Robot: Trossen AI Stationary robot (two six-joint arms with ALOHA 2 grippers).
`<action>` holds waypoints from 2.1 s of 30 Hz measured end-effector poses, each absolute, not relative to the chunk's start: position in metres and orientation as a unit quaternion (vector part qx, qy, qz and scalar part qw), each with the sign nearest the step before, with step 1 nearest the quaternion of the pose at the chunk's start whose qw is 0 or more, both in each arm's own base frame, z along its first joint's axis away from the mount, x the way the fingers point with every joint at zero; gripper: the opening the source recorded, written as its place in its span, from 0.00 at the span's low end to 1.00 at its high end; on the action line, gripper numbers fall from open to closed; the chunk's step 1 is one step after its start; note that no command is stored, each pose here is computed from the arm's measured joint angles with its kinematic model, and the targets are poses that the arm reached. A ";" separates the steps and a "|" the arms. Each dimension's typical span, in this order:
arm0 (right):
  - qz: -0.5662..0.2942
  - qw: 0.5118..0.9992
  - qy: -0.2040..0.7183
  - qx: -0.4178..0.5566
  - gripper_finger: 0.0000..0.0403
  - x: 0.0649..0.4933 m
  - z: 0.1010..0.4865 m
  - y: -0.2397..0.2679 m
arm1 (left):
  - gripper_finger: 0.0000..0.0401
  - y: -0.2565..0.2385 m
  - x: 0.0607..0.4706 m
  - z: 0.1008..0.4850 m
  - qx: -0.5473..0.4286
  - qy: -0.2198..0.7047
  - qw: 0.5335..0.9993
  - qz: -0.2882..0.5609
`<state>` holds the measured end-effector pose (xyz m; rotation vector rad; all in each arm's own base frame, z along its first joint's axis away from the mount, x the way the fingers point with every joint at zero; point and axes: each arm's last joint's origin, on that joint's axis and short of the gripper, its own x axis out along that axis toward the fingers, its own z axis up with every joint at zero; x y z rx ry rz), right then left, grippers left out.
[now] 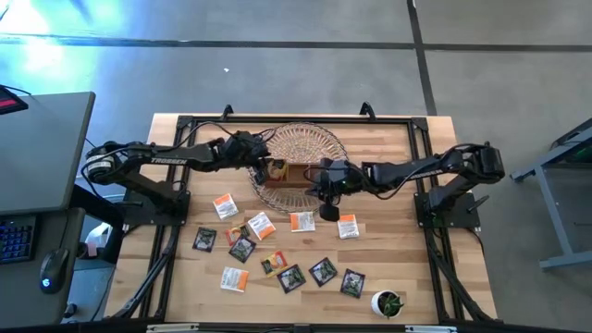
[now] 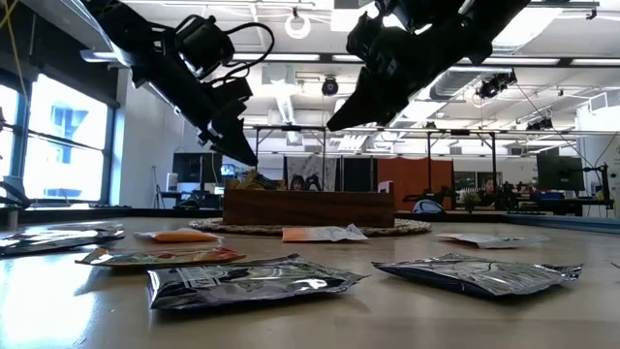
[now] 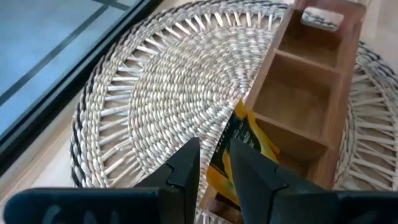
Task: Pick & Place Tea
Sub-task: Put the yellow tea bag into the left section of the wooden organizer
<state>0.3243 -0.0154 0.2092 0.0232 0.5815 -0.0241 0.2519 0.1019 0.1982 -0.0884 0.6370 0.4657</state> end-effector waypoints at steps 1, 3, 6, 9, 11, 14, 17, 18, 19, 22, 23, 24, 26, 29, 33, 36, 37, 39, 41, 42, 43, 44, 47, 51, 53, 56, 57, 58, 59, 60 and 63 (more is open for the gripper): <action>-0.012 0.958 0.287 0.011 0.01 0.324 0.209 -0.015 | 0.22 0.102 0.252 0.198 -0.043 0.310 0.923 0.226; -0.012 0.958 0.287 0.011 0.01 0.324 0.209 -0.016 | 0.22 0.101 0.252 0.198 -0.048 0.311 0.925 0.214; -0.012 0.958 0.287 0.011 0.01 0.324 0.209 -0.016 | 0.22 0.100 0.253 0.198 -0.064 0.308 0.928 0.198; -0.012 0.958 0.287 0.011 0.01 0.324 0.209 -0.016 | 0.22 0.100 0.252 0.197 -0.064 0.310 0.926 0.206; -0.012 0.958 0.287 0.011 0.01 0.324 0.209 -0.016 | 0.22 0.101 0.251 0.197 -0.057 0.314 0.920 0.226; -0.012 0.958 0.287 0.011 0.01 0.324 0.209 -0.016 | 0.22 0.102 0.251 0.197 -0.053 0.314 0.918 0.235; -0.012 0.958 0.287 0.011 0.01 0.324 0.209 -0.016 | 0.22 0.102 0.251 0.197 -0.054 0.314 0.918 0.236; -0.012 0.958 0.287 0.011 0.00 0.324 0.209 -0.016 | 0.22 0.102 0.251 0.197 -0.055 0.314 0.918 0.235; -0.012 0.958 0.287 0.011 0.01 0.324 0.209 -0.016 | 0.22 0.102 0.251 0.197 -0.057 0.314 0.919 0.231; -0.012 0.958 0.287 0.011 0.02 0.324 0.209 -0.016 | 0.22 0.101 0.252 0.197 -0.074 0.310 0.922 0.219; -0.012 0.958 0.287 0.011 0.02 0.324 0.209 -0.016 | 0.22 0.100 0.252 0.197 -0.079 0.310 0.923 0.215; -0.012 0.958 0.287 0.011 0.01 0.324 0.209 -0.016 | 0.22 0.100 0.251 0.197 -0.080 0.311 0.922 0.214; -0.011 0.958 0.287 0.011 0.01 0.324 0.209 -0.016 | 0.22 0.100 0.251 0.196 -0.080 0.315 0.921 0.215; -0.011 0.958 0.287 0.011 0.01 0.324 0.209 -0.016 | 0.22 0.100 0.250 0.195 -0.078 0.323 0.916 0.225; -0.011 0.958 0.287 0.011 0.02 0.324 0.209 -0.016 | 0.22 0.100 0.249 0.194 -0.088 0.325 0.913 0.229; -0.011 0.958 0.287 0.011 0.01 0.324 0.209 -0.016 | 0.22 0.100 0.252 0.190 -0.098 0.329 0.913 0.222; -0.011 0.958 0.287 0.011 0.01 0.324 0.209 -0.015 | 0.22 0.100 0.253 0.187 -0.104 0.333 0.912 0.216; -0.011 0.958 0.287 0.011 0.00 0.324 0.209 -0.016 | 0.22 0.100 0.253 0.183 -0.112 0.341 0.910 0.209; -0.011 0.958 0.287 0.011 0.01 0.324 0.209 -0.016 | 0.22 0.101 0.255 0.179 -0.113 0.346 0.908 0.209; -0.011 0.958 0.287 0.011 0.01 0.324 0.209 -0.016 | 0.22 0.101 0.256 0.177 -0.113 0.349 0.907 0.209; -0.011 0.958 0.286 0.011 0.02 0.325 0.209 -0.016 | 0.22 0.102 0.257 0.176 -0.113 0.348 0.907 0.209; -0.011 0.958 0.287 0.011 0.02 0.324 0.209 -0.016 | 0.22 0.102 0.258 0.174 -0.113 0.349 0.907 0.209; -0.011 0.958 0.287 0.011 0.01 0.325 0.209 -0.015 | 0.21 0.102 0.259 0.173 -0.111 0.350 0.906 0.209; -0.011 0.958 0.287 0.011 0.01 0.325 0.209 -0.015 | 0.15 0.103 0.259 0.173 -0.111 0.351 0.906 0.210; -0.011 0.958 0.287 0.011 0.02 0.325 0.209 -0.015 | 0.09 0.102 0.259 0.173 -0.111 0.351 0.906 0.210; -0.011 0.958 0.287 0.011 0.02 0.325 0.209 -0.016 | 0.01 0.102 0.258 0.174 -0.112 0.350 0.907 0.208; -0.011 0.958 0.287 0.011 0.01 0.325 0.209 -0.016 | 0.02 0.102 0.258 0.174 -0.114 0.347 0.907 0.208; -0.011 0.958 0.287 0.011 0.01 0.324 0.209 -0.016 | 0.02 0.102 0.259 0.174 -0.119 0.345 0.908 0.207; -0.011 0.958 0.287 0.011 0.01 0.325 0.209 -0.015 | 0.03 0.101 0.259 0.175 -0.126 0.342 0.908 0.206; -0.011 0.958 0.287 0.011 0.01 0.325 0.209 -0.015 | 0.03 0.100 0.260 0.175 -0.134 0.339 0.908 0.206; -0.011 0.958 0.287 0.011 0.01 0.325 0.209 -0.015 | 0.01 0.098 0.261 0.176 -0.139 0.332 0.909 0.211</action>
